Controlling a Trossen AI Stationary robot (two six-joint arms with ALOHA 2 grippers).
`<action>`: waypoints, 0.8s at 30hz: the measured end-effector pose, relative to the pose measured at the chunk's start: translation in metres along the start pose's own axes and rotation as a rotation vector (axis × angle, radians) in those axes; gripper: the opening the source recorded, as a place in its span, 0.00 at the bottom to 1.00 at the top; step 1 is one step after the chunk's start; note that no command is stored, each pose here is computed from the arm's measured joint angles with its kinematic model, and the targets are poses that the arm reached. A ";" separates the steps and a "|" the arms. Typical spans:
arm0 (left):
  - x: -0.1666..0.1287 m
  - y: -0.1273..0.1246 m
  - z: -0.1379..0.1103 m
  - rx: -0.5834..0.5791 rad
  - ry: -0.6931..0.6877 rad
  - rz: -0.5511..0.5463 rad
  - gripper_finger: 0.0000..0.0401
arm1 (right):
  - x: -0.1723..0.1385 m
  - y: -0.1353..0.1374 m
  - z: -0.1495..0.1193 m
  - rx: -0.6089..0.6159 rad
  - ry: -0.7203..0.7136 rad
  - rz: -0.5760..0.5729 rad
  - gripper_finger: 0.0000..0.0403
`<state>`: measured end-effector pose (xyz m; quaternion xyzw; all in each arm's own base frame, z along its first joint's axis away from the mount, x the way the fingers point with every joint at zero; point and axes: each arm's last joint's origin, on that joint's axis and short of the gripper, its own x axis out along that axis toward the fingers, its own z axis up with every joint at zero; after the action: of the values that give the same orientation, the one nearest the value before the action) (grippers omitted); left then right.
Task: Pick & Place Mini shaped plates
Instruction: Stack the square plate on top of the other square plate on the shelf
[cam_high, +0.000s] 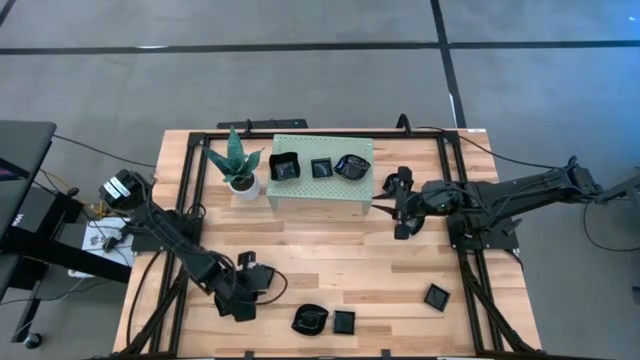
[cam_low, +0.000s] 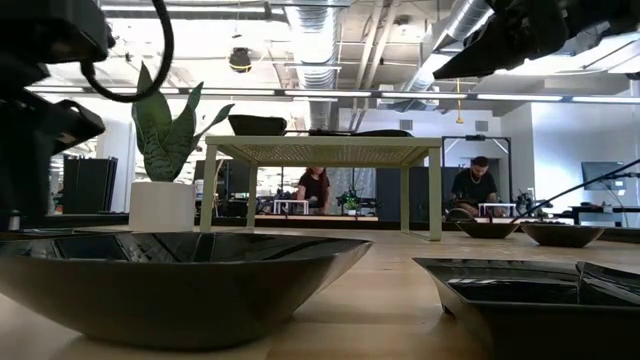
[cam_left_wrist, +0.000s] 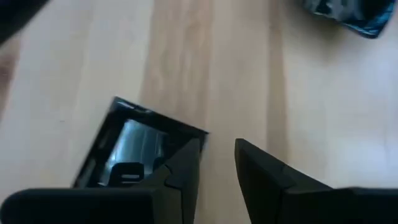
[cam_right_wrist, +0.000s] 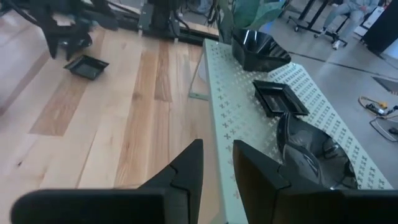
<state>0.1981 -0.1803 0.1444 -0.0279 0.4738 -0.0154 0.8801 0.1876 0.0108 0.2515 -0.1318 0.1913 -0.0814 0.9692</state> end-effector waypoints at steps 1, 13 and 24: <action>0.001 0.002 -0.001 -0.001 0.003 0.007 0.26 | 0.000 0.000 0.000 0.000 0.001 0.000 0.20; 0.006 0.010 -0.013 0.006 0.035 0.032 0.25 | 0.000 0.000 -0.001 0.000 0.006 0.001 0.20; 0.006 0.011 -0.012 0.008 0.017 0.054 0.11 | 0.000 0.000 -0.001 0.017 0.006 0.001 0.20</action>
<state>0.1911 -0.1704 0.1318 -0.0113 0.4819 0.0059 0.8761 0.1874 0.0108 0.2509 -0.1233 0.1934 -0.0830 0.9698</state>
